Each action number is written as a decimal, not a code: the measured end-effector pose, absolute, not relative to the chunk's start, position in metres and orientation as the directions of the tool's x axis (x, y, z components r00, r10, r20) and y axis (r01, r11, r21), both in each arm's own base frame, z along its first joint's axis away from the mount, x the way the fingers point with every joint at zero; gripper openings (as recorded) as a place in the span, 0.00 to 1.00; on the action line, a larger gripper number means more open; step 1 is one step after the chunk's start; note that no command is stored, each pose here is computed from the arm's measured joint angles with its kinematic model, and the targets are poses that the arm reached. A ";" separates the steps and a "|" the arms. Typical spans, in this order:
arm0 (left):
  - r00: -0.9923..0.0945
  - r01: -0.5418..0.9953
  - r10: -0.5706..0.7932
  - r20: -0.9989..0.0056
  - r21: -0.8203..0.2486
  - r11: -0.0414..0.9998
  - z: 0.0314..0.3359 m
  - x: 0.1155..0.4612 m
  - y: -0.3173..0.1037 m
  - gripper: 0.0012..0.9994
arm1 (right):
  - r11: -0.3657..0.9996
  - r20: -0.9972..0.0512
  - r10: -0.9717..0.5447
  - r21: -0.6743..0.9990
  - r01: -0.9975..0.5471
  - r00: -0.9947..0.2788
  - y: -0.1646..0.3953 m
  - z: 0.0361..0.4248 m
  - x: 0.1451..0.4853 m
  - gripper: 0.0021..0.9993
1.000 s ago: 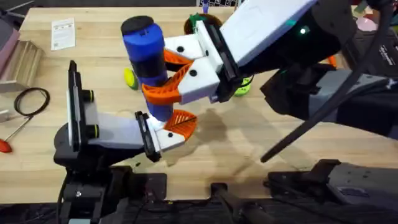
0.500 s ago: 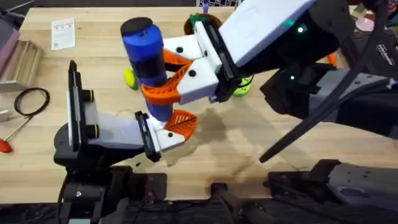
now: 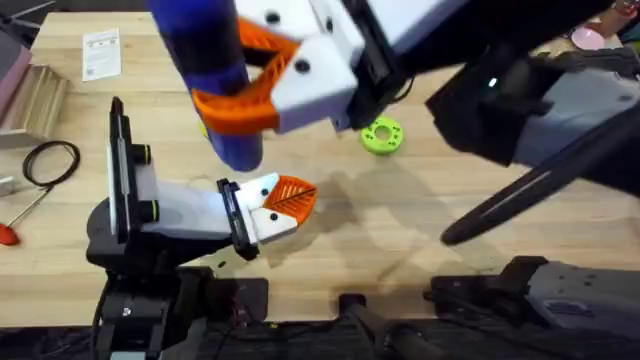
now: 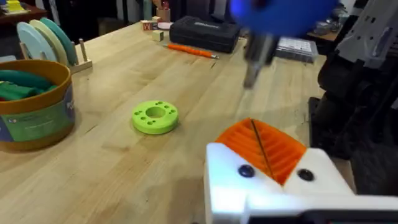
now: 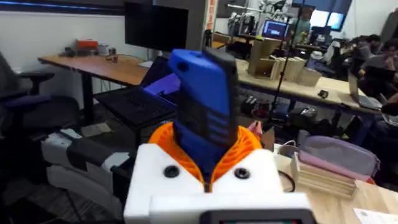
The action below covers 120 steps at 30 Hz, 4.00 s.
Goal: Pick up the gripper from the table and insert it into the empty holder that is missing its gripper. Then pick up a screw, insert it into the mounting hole, and use the screwdriver to tighten it. Finally, clean up the table by picking up the vegetable and placing it into the bucket.
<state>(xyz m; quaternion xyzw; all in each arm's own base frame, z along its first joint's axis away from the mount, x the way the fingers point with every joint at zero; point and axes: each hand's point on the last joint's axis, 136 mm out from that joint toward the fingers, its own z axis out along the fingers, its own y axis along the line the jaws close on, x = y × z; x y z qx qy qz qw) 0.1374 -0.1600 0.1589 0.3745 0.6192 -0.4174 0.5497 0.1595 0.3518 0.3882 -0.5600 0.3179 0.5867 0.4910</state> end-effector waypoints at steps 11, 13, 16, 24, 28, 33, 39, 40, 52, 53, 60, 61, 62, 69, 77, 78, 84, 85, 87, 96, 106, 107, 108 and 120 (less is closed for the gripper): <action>-0.115 0.922 0.005 -0.993 -0.105 0.371 0.159 0.137 -0.160 0.00 | -0.229 -0.995 0.024 0.087 -0.970 -0.095 0.342 0.377 0.209 0.02; -0.115 0.923 0.005 -0.993 -0.105 0.371 0.159 0.137 -0.160 0.00 | -0.106 -0.980 -0.047 0.199 -0.974 -0.195 0.334 0.359 0.236 0.02; -0.115 0.923 0.005 -0.993 -0.105 0.371 0.159 0.137 -0.160 0.00 | 0.160 -0.942 -0.139 0.283 -0.946 -0.306 0.313 0.326 0.282 0.02; -0.115 0.923 0.005 -0.993 -0.105 0.371 0.159 0.137 -0.160 0.00 | 0.646 -0.844 -0.444 -0.069 -0.760 -0.301 0.210 0.272 0.368 0.02; -0.115 0.923 0.005 -0.993 -0.105 0.371 0.159 0.137 -0.160 0.00 | 0.646 -0.679 -0.651 -0.262 -0.717 -0.339 0.152 0.239 0.372 0.02; -0.115 0.923 0.005 -0.993 -0.105 0.371 0.159 0.137 -0.160 0.00 | 0.558 -0.432 -0.810 -0.356 -0.750 -0.397 0.088 0.199 0.361 0.02; -0.115 0.923 0.005 -0.993 -0.105 0.371 0.159 0.137 -0.160 0.00 | 0.541 -0.255 -0.840 -0.319 -0.778 -0.479 0.027 0.144 0.373 0.02; -0.115 0.923 0.005 -0.993 -0.105 0.371 0.159 0.137 -0.160 0.00 | 0.544 -0.228 -0.839 -0.303 -0.782 -0.495 0.016 0.133 0.374 0.02; -0.115 0.923 0.005 -0.993 -0.105 0.371 0.159 0.137 -0.160 0.00 | 0.498 -0.056 -0.864 -0.237 -0.834 -0.500 -0.044 0.067 0.364 0.03; -0.115 0.923 0.005 -0.993 -0.105 0.371 0.159 0.137 -0.160 0.00 | 0.496 -0.056 -0.866 -0.236 -0.836 -0.498 -0.044 0.067 0.363 0.10; -0.115 0.923 0.005 -0.993 -0.105 0.371 0.159 0.137 -0.160 0.00 | 0.482 -0.053 -0.873 -0.241 -0.843 -0.484 -0.044 0.067 0.364 0.96; -0.115 0.923 0.005 -0.993 -0.105 0.371 0.159 0.137 -0.160 0.00 | 0.482 -0.053 -0.873 -0.240 -0.842 -0.485 -0.043 0.067 0.364 0.97; -0.115 0.923 0.005 -0.993 -0.105 0.371 0.159 0.137 -0.160 0.00 | 0.485 -0.054 -0.871 -0.240 -0.841 -0.488 -0.043 0.067 0.364 0.97; -0.111 0.923 0.007 -0.994 -0.101 0.371 0.159 0.137 -0.160 0.73 | 0.538 -0.156 -0.842 -0.301 -0.787 -0.516 -0.026 0.103 0.369 0.98; -0.107 0.922 0.006 -0.994 -0.097 0.375 0.160 0.138 -0.160 0.99 | 0.787 -0.492 -0.614 -0.331 -0.520 -0.617 -0.001 0.193 0.371 0.98; -0.103 0.919 0.005 -0.995 -0.093 0.382 0.160 0.140 -0.159 0.99 | 0.823 -0.528 -0.565 -0.306 -0.478 -0.634 0.000 0.200 0.370 0.98; -0.106 0.880 -0.013 -0.994 -0.099 0.464 0.164 0.154 -0.152 0.99 | 0.951 -0.621 -0.300 -0.132 -0.281 -0.724 0.004 0.218 0.355 0.99; -0.130 0.864 -0.016 -0.991 -0.121 0.488 0.163 0.157 -0.150 0.99 | 0.961 -0.621 -0.265 -0.106 -0.256 -0.738 0.005 0.218 0.352 0.99; -0.178 0.823 -0.020 -0.984 -0.160 0.544 0.165 0.163 -0.143 0.99 | 0.975 -0.620 -0.206 -0.064 -0.213 -0.757 0.005 0.218 0.348 0.99; -0.469 0.515 0.056 -0.881 -0.221 0.828 0.204 0.183 -0.093 0.99 | 0.993 -0.593 -0.079 0.023 -0.115 -0.801 0.006 0.213 0.340 0.99; -0.723 0.263 0.085 -0.686 -0.160 0.951 0.239 0.236 -0.044 0.99 | 0.994 -0.592 -0.064 0.032 -0.103 -0.804 0.006 0.213 0.339 0.99; -0.737 0.252 0.081 -0.671 -0.162 0.954 0.239 0.239 -0.043 0.99 | 0.994 -0.592 -0.064 0.032 -0.103 -0.804 0.006 0.213 0.339 0.99; -0.751 0.237 0.075 -0.656 -0.161 0.958 0.239 0.242 -0.040 0.99 | 0.994 -0.592 -0.064 0.032 -0.103 -0.804 0.006 0.213 0.339 0.99; -0.889 -0.280 -0.313 -0.333 -0.144 0.949 0.193 0.293 0.038 0.99 | 0.994 -0.591 -0.061 0.034 -0.100 -0.804 0.006 0.213 0.339 0.99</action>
